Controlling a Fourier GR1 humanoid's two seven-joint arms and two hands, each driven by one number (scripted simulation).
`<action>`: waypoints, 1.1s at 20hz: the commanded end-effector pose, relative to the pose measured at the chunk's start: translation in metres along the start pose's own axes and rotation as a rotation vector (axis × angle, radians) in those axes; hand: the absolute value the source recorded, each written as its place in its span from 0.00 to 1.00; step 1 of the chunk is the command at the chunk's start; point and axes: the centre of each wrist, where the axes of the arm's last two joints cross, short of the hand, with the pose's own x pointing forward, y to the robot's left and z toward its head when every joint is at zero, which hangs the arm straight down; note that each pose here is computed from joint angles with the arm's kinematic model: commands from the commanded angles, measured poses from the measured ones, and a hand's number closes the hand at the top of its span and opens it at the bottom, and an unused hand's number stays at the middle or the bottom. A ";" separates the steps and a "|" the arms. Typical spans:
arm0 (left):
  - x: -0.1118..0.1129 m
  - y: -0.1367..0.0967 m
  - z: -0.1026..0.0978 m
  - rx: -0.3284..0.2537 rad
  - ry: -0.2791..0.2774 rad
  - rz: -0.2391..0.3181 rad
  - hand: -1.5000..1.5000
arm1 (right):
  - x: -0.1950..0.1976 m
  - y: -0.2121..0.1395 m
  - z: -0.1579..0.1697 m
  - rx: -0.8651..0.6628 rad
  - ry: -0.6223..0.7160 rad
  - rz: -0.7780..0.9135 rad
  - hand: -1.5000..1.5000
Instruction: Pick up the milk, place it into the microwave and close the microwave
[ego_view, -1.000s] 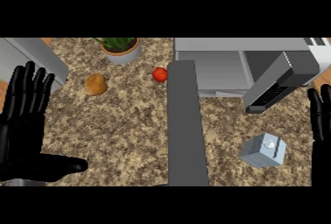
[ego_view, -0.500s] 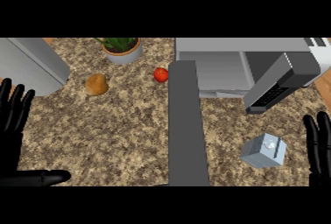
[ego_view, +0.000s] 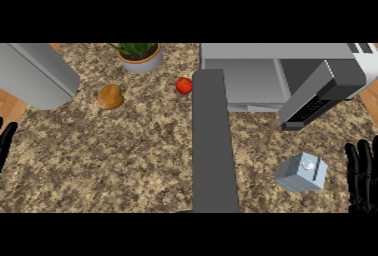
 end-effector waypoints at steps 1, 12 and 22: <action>0.016 0.008 0.013 0.003 -0.004 -0.013 0.00 | -0.027 -0.015 0.012 -0.021 0.024 0.053 0.00; 0.012 0.029 0.042 0.020 -0.008 0.007 0.00 | -0.086 -0.017 0.021 -0.085 0.119 0.053 0.00; 0.001 0.051 0.036 0.023 0.011 -0.003 0.00 | -0.151 -0.060 0.039 -0.173 0.165 0.086 0.00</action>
